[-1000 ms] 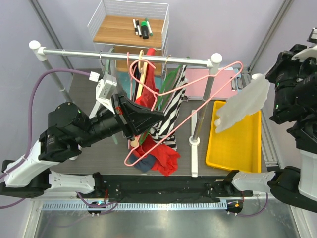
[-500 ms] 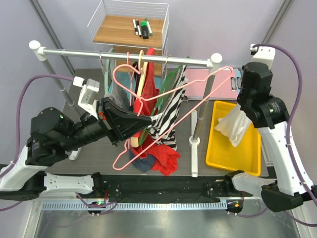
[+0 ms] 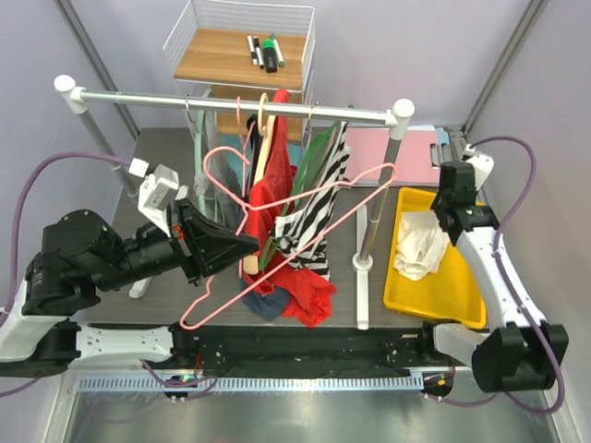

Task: Remove the tank top from the hanger
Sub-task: Place the tank top in the bin.

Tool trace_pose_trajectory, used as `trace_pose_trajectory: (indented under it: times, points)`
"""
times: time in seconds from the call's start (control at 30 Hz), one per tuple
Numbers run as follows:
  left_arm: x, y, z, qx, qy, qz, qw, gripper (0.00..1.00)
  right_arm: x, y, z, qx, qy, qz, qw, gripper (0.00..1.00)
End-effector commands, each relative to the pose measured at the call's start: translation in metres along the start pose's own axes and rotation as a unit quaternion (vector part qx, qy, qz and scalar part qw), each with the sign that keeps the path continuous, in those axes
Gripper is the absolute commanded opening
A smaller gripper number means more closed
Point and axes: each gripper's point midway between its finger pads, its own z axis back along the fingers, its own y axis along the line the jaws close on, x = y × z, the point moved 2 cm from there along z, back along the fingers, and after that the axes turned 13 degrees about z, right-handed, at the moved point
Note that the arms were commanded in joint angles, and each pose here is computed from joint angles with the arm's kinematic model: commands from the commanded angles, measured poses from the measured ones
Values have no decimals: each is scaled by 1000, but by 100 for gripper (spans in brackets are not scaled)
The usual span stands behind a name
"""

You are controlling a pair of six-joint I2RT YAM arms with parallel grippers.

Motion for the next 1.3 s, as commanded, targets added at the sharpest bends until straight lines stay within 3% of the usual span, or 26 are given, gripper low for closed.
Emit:
trace_pose_trajectory:
  times: [0.0, 0.13, 0.27, 0.37, 0.4, 0.5, 0.6, 0.73, 0.97, 1.13, 1.27]
  points:
    - [-6, 5, 13, 34, 44, 5, 998, 0, -53, 25, -42, 6, 61, -63, 996, 1]
    - [-26, 14, 8, 59, 90, 10, 994, 0, -106, 12, -61, -55, 129, -78, 987, 1]
    - [-34, 35, 6, 104, 80, 19, 991, 0, -119, 23, -59, -26, 150, -90, 984, 1]
    - [-37, 43, 4, 124, 69, 35, 989, 0, -124, 25, -51, -8, 158, -89, 983, 24]
    - [-38, 50, 2, 142, 61, 40, 987, 0, -123, 25, -46, 1, 159, -87, 983, 48]
    - [-46, 58, -2, 165, 58, 69, 982, 0, -121, 29, -27, 38, 171, -87, 981, 79]
    - [-59, 60, -4, 162, 69, 103, 979, 0, -111, 17, -3, 42, 142, -95, 984, 97]
    - [-69, 60, -6, 147, 68, 126, 979, 0, -86, 11, 36, 79, 100, -111, 986, 100]
    - [-76, 76, 13, 186, 73, 120, 973, 0, -66, 5, 92, 154, 83, -73, 982, 100]
    - [-76, 86, 30, 218, 79, 108, 967, 0, -57, 13, 131, 242, 81, -31, 966, 100]
    - [-57, 66, 40, 182, 75, 106, 975, 0, -37, 14, 170, 308, 36, -19, 950, 98]
